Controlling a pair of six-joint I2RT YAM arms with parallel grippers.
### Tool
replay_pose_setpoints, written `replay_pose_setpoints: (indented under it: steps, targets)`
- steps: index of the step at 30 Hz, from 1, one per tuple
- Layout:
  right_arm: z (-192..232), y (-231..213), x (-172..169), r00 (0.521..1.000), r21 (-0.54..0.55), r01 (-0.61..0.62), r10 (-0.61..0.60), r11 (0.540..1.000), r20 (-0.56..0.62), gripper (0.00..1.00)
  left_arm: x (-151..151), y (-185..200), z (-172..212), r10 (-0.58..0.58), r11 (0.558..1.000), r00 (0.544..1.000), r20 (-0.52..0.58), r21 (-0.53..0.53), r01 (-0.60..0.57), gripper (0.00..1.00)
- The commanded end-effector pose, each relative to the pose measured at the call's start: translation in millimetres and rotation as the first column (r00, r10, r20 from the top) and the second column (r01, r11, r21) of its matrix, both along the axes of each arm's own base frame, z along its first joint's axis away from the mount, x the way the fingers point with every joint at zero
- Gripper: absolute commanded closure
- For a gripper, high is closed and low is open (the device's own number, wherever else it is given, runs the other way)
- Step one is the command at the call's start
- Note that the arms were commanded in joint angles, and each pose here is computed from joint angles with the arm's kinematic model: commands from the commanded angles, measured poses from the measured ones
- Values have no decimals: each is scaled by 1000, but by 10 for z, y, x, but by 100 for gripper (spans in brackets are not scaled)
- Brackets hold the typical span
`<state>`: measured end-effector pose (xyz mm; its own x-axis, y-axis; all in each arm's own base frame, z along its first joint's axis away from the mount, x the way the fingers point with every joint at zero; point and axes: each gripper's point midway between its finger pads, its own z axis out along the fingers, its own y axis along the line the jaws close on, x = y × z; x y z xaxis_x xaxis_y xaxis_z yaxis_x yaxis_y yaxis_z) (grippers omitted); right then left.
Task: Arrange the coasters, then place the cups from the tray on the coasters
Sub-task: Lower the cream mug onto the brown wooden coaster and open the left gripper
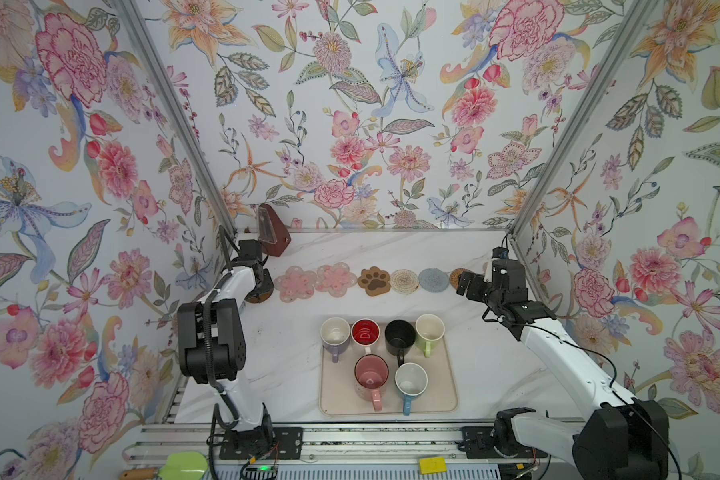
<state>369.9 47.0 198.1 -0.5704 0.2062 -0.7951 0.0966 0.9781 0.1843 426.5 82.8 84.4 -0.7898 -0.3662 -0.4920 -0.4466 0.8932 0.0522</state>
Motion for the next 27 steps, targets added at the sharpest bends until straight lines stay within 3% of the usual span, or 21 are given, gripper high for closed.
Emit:
replay_pose_setpoints:
  steps: [1, 6, 12, 17, 20, 24, 27]
  targets:
    - [117, 0, 47, 1000, -2, -5, 5, 1000, 18, 1, 10, 79, 112, 26, 1000, 1000, 13, 16, -26, 55]
    - [113, -3, 45, 1000, -1, -3, 3, 1000, 16, 1, 15, 44, 278, 23, 1000, 997, 67, -1, -23, 38]
    - [105, 3, 38, 1000, 1, -2, 2, 1000, 12, 1, -69, -50, 790, 9, 1000, 981, 195, -30, -3, 1]
    - [63, -3, 30, 1000, 0, 1, -1, 1000, -7, 1, -315, -299, 1537, -59, 997, 921, 385, -27, 75, 1]
    - [46, -6, 22, 1000, -1, 4, -4, 1000, -23, 1, -531, -573, 1786, -120, 982, 848, 517, -63, 178, 1]
    - [2, 10, -9, 999, 2, 1, -1, 1000, -47, 1, -858, -830, 1686, -139, 950, 773, 619, -136, 280, 1]
    - [-21, 13, -35, 998, 6, 1, -1, 1000, -63, 1, -991, -868, 1530, -129, 945, 760, 637, -155, 290, 1]
